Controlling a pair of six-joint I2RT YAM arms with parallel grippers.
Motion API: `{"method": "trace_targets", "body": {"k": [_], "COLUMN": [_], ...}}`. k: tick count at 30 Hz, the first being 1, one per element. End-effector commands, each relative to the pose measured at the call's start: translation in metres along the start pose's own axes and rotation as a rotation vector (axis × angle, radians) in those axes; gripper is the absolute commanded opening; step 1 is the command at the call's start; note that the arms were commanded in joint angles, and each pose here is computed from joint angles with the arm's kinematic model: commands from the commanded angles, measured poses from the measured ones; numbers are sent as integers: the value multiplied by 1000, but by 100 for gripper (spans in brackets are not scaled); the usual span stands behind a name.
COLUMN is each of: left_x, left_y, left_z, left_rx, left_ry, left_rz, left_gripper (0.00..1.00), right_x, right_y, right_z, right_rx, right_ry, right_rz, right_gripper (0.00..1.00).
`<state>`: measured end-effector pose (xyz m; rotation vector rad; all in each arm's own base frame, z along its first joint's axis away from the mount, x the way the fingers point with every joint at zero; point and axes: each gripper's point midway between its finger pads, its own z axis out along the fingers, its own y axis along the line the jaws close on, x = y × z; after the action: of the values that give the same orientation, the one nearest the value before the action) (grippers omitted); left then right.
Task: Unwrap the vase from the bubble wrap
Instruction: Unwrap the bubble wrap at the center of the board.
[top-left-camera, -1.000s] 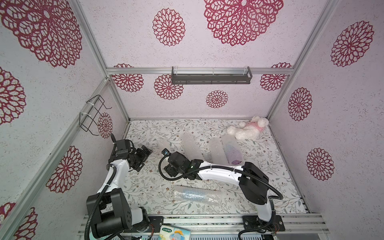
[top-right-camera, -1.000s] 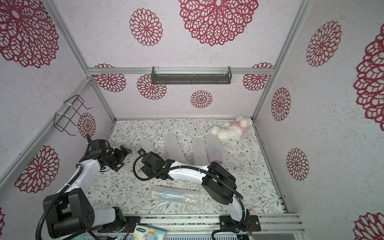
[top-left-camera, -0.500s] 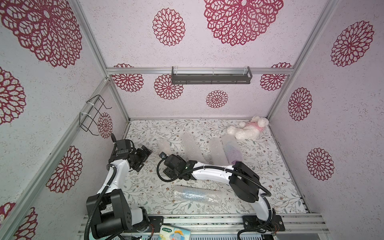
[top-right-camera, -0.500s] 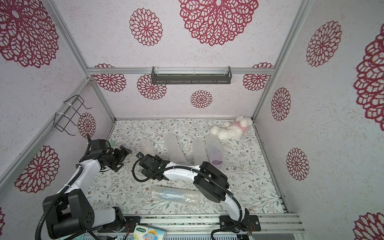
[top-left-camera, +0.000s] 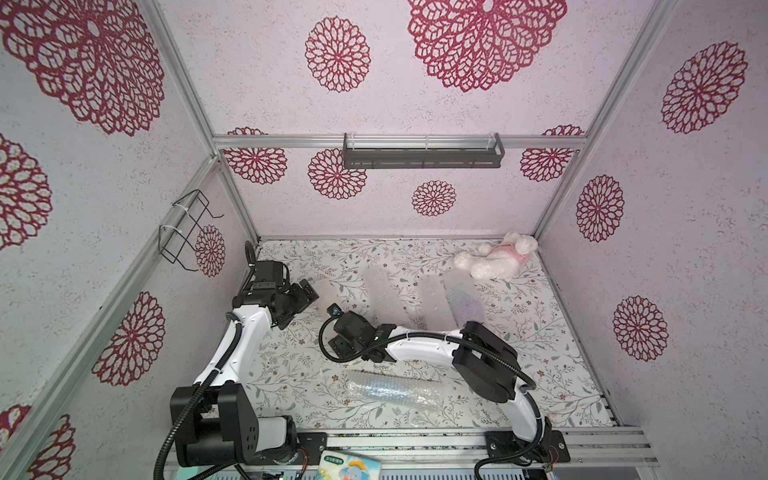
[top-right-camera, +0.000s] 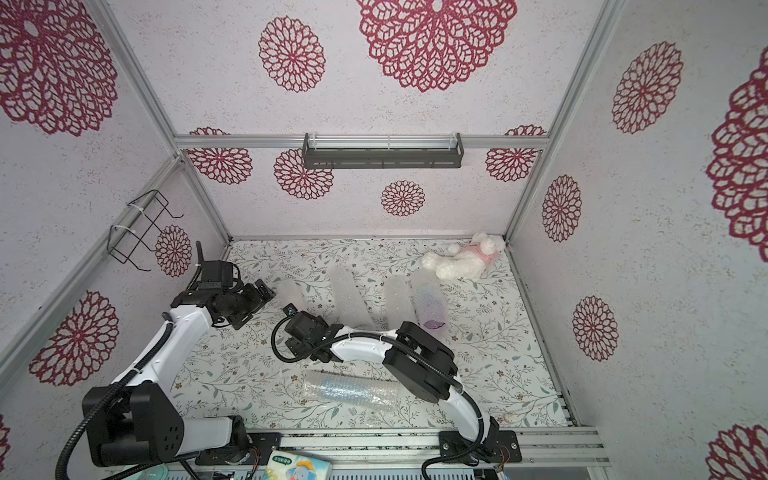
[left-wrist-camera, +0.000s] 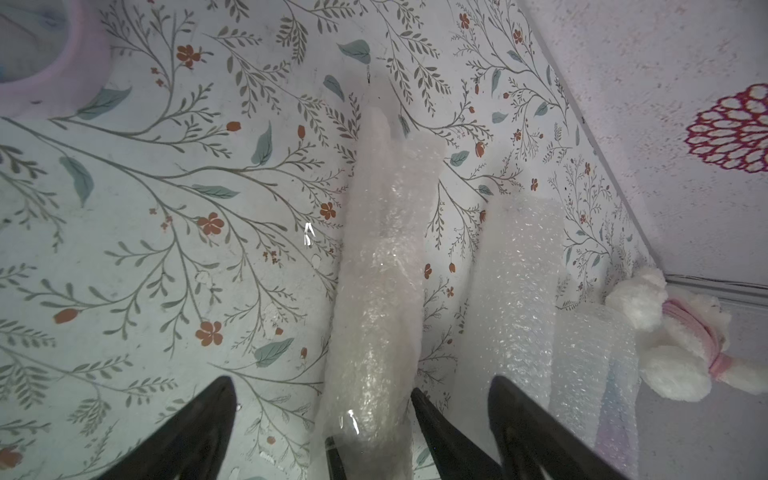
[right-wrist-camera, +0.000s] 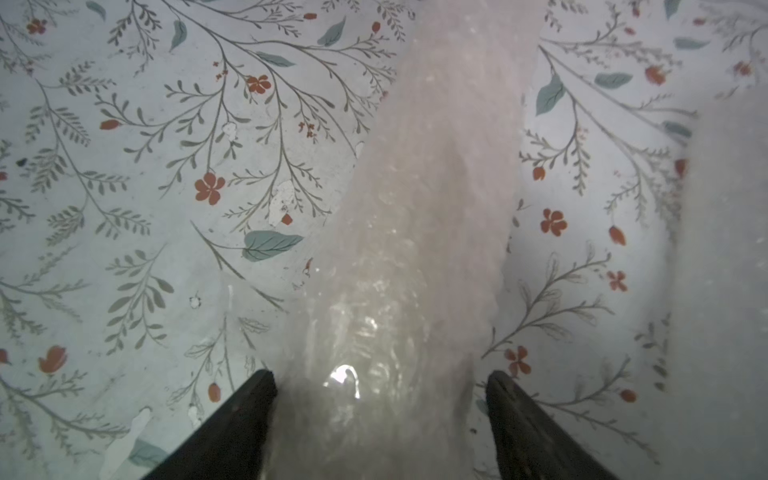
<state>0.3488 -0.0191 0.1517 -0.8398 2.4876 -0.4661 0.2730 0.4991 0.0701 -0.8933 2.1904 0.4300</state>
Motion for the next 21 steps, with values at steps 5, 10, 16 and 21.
{"method": "trace_targets", "body": {"k": [5,10,16,21], "left_x": [2,-2,-5,-6], "left_y": [2,-3,1,7], "left_z": [17,26,28,31], "left_rx": [-75,-74,-47,-8], "left_ry": [55,85,85,83], "left_rz": [17,33,9,-32], "left_gripper": [98,98,98,99], "right_x": [-19,-38,-56,-76], "right_y": [5,4,16,25], "right_z": [-31,-50,-48,-49], "right_rx": [-194,-324,-460,-497], "right_ry": [-181,-295,-352,-401], "right_rz": [232,353,546,561], "right_gripper": [59,54,59,70]}}
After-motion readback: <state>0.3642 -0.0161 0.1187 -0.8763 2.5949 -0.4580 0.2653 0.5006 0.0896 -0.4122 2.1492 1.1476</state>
